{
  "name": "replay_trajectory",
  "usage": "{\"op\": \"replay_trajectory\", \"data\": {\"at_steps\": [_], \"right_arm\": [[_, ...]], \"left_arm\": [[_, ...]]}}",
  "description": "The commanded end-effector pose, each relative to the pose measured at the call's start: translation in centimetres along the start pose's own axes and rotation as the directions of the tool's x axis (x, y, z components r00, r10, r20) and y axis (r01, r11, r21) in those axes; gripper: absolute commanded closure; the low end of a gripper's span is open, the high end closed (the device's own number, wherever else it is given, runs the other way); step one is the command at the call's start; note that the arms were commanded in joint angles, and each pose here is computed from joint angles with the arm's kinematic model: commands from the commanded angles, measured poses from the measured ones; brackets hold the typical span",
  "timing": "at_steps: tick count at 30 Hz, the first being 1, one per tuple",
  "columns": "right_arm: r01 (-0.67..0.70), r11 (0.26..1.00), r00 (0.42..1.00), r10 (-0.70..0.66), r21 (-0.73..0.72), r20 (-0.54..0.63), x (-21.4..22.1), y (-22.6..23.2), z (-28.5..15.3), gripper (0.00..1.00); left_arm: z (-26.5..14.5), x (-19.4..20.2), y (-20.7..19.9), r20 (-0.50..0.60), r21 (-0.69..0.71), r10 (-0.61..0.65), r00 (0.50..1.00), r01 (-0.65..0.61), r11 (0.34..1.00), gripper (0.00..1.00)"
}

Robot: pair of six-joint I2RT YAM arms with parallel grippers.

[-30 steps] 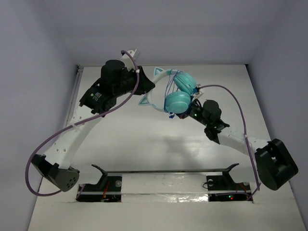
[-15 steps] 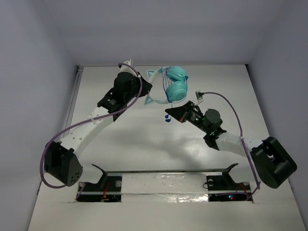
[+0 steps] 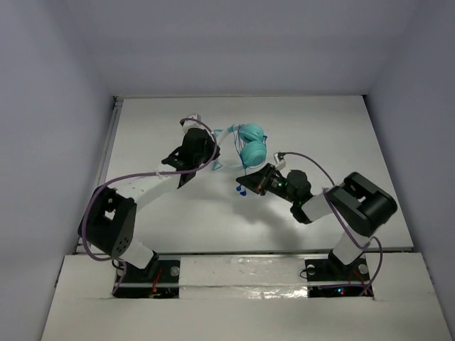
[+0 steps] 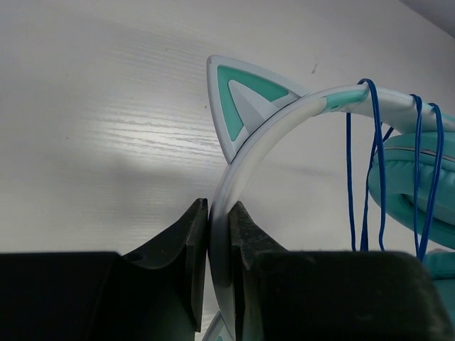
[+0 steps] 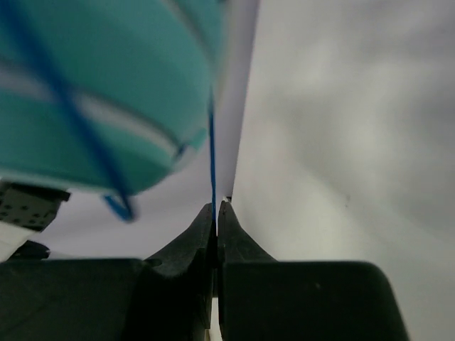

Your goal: Wrap the headphones

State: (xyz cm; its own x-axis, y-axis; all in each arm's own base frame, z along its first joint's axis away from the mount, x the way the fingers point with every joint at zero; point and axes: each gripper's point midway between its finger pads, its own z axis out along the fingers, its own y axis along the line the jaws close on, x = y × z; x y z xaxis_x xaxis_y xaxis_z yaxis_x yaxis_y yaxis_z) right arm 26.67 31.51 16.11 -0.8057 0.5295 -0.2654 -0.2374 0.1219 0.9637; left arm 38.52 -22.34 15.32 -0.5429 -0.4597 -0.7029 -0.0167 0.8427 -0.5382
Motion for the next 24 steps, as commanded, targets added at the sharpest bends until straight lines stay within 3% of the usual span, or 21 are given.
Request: {"op": "replay_trajectory", "data": {"at_steps": [1,5,11,20,24], "right_arm": [[-0.001,0.950,0.998,-0.017,-0.312,-0.056,1.5,6.4,-0.2,0.99],[-0.073,0.937,0.995,0.044,-0.341,-0.090,2.0,5.6,0.3,0.95],[0.001,0.939,0.999,-0.013,-0.343,-0.032,1.5,7.2,0.0,0.93],[-0.050,0.945,0.995,0.020,-0.323,-0.096,2.7,8.3,1.0,0.81],[-0.088,0.949,0.995,0.071,-0.302,-0.067,2.0,8.8,1.6,0.76]], "left_arm": [[0.6,-5.1,-2.1,0.208,0.071,-0.100,0.973,0.087,0.994,1.00],[2.0,-2.9,0.4,0.191,0.006,-0.078,0.978,0.078,0.997,1.00],[2.9,0.5,3.1,0.147,-0.054,-0.056,0.987,0.065,0.996,1.00],[3.1,1.2,3.3,0.146,-0.085,-0.029,0.989,0.041,0.996,1.00],[2.6,1.8,2.9,0.145,-0.094,-0.001,0.989,0.015,0.995,1.00]]}}
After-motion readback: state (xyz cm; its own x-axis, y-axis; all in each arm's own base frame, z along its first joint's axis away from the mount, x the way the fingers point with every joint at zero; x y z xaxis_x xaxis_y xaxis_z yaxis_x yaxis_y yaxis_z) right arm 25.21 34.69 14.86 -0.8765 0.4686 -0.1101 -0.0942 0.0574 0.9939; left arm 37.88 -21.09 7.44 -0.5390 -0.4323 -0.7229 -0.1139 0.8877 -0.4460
